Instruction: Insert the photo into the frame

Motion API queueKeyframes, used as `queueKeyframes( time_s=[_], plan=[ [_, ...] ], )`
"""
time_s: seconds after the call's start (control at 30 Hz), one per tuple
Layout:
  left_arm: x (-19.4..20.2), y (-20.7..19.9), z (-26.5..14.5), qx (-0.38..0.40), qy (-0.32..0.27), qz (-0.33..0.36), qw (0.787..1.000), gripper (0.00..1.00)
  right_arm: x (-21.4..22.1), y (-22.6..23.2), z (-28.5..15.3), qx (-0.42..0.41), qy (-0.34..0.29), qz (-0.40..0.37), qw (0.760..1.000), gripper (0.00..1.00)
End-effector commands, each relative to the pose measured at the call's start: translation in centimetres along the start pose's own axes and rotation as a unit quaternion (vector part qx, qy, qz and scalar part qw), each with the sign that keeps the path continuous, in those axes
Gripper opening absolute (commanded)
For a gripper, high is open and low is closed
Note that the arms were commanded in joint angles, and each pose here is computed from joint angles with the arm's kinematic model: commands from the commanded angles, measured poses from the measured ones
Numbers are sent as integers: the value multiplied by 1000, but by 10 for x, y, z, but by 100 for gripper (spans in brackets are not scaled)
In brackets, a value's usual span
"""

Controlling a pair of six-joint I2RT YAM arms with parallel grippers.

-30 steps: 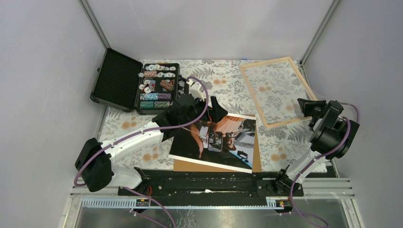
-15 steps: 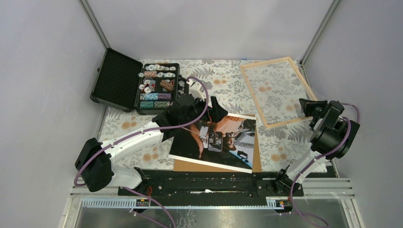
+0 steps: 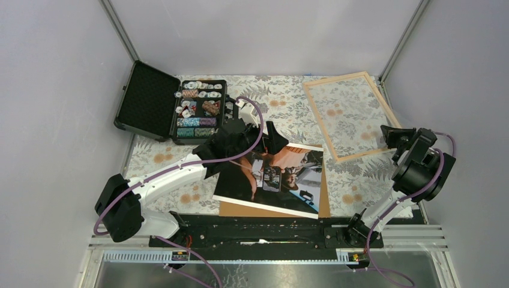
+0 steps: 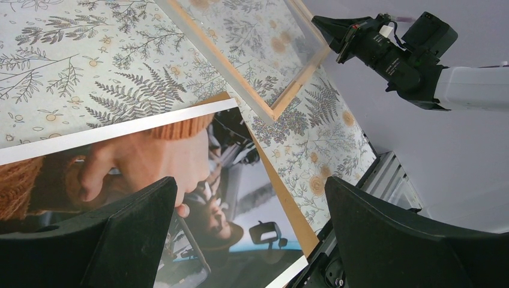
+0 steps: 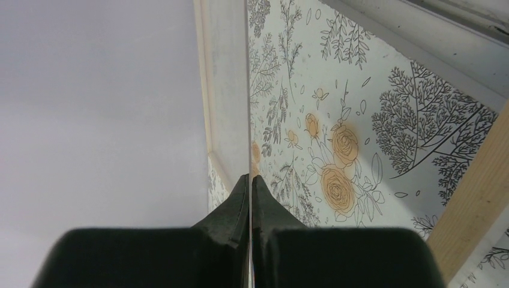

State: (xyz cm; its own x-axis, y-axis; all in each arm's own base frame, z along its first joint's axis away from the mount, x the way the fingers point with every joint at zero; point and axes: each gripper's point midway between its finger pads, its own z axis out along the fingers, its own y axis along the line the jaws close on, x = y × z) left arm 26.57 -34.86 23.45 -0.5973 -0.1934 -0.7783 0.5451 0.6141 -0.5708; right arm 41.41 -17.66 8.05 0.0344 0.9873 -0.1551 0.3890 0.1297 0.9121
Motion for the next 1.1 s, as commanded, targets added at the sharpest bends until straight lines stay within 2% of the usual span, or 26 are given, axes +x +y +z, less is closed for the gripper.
queueKeyframes(
  time_s=[0.0, 1.07],
  plan=[
    [-18, -19, 2, 32, -26, -1, 999, 99, -66, 15, -17, -9, -118, 23, 993, 0],
    [-19, -23, 1, 41, -25, -6, 999, 99, -64, -5, -11, 11, -99, 31, 995, 0]
  ],
)
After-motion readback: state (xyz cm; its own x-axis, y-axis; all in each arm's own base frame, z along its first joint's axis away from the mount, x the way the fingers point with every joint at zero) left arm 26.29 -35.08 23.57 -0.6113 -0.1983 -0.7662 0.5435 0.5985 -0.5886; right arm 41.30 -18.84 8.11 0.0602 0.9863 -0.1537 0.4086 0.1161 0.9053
